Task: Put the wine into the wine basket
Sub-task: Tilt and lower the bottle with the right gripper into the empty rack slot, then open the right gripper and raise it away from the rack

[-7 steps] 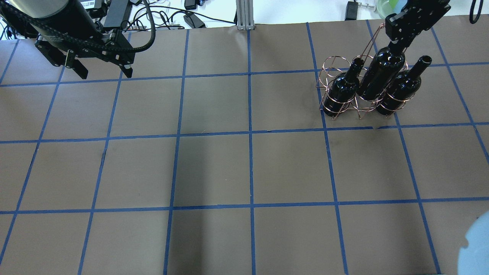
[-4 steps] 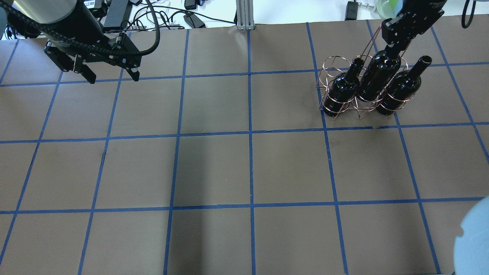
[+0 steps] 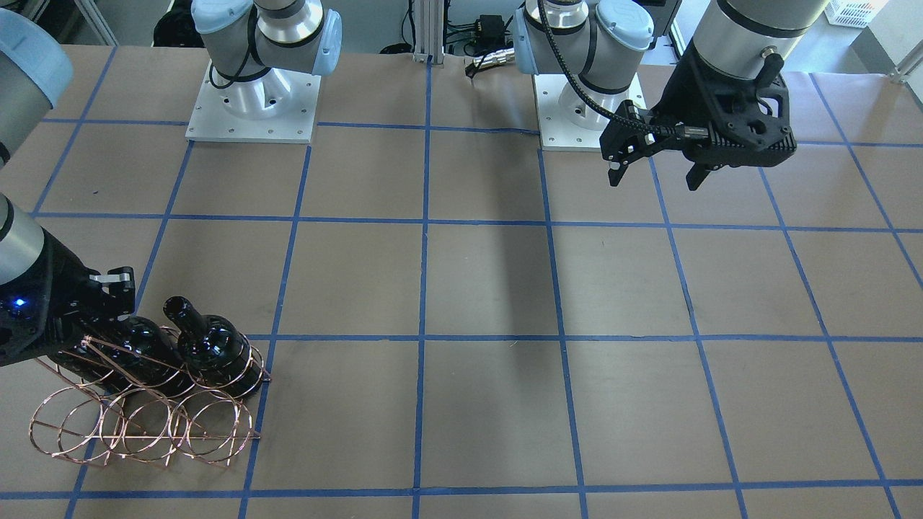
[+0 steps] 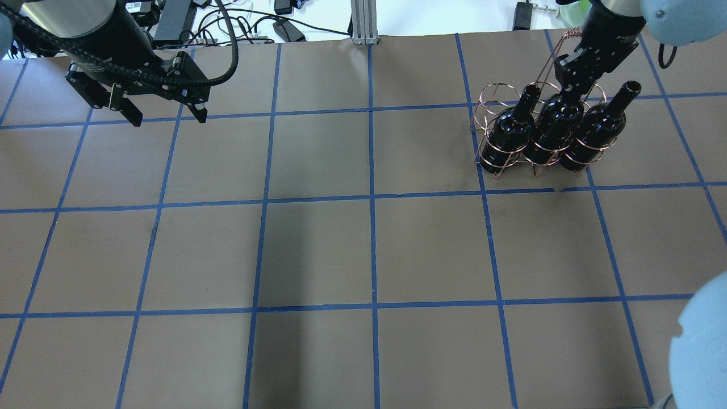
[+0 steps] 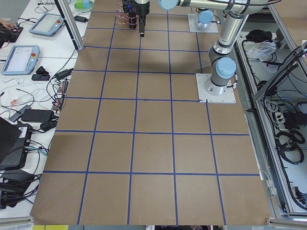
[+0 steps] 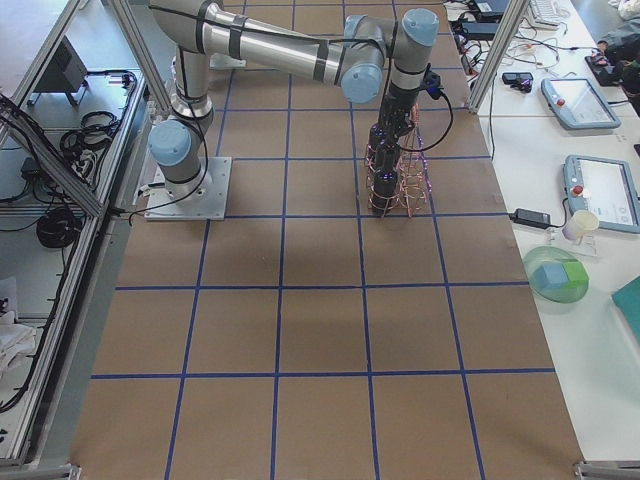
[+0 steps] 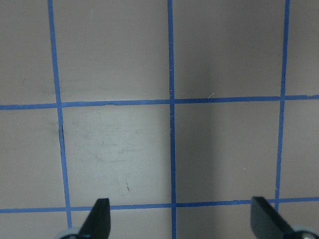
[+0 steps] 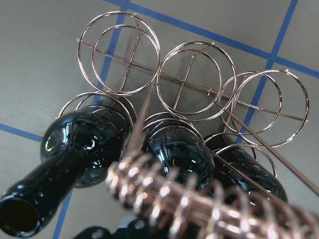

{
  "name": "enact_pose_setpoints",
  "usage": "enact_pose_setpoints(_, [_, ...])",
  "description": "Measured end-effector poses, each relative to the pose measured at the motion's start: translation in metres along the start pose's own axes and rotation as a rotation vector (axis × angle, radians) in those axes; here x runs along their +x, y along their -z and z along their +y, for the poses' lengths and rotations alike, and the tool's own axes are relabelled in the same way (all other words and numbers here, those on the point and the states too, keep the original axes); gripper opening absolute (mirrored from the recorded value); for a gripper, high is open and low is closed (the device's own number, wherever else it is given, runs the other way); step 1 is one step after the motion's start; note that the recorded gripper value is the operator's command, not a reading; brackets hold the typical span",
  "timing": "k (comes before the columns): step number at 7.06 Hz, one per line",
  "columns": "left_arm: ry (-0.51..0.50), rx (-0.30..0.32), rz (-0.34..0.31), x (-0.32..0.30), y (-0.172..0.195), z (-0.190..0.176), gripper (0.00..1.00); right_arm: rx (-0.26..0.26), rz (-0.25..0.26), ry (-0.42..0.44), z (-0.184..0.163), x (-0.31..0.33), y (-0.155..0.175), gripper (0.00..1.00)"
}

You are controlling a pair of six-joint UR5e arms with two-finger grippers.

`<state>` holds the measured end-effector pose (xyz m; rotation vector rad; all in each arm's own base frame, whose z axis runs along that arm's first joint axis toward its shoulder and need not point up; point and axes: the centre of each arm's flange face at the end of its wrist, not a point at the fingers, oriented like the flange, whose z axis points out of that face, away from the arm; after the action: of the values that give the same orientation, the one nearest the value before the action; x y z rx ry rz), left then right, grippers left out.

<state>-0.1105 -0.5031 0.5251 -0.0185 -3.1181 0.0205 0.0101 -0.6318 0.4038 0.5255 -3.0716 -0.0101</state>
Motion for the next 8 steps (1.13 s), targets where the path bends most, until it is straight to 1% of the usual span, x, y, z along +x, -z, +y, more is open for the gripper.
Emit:
enact_pose_setpoints(1, [0.0,0.0,-0.001,0.0,0.0,0.0,1.0,0.007,0.004,-0.002,0.002,0.0,0.005,1.0])
enact_pose_setpoints(2, [0.0,0.0,-0.001,-0.001,0.0,0.0,1.0,0.021,0.018,-0.003,0.01,-0.003,0.021,1.0])
enact_pose_setpoints(3, [0.0,0.0,-0.001,-0.001,0.0,0.0,1.0,0.04,0.033,-0.007,0.025,-0.011,0.05,1.0])
enact_pose_setpoints(4, [-0.001,0.001,-0.001,0.0,0.0,0.0,1.0,0.05,0.039,-0.018,0.049,-0.024,0.084,1.0])
enact_pose_setpoints(5, [-0.001,0.004,0.002,0.0,0.001,0.001,1.0,0.044,0.033,-0.044,0.076,-0.041,0.115,1.0])
enact_pose_setpoints(6, [-0.001,0.011,0.005,0.001,0.005,0.004,1.0,0.029,0.018,-0.091,0.1,-0.06,0.134,1.0])
enact_pose_setpoints(7, [-0.003,0.019,0.005,0.001,0.01,0.008,1.0,0.018,0.007,-0.129,0.114,-0.083,0.143,1.0])
enact_pose_setpoints(8, [-0.006,0.025,0.004,0.002,0.014,0.011,1.0,0.018,0.004,-0.162,0.119,-0.116,0.147,1.0])
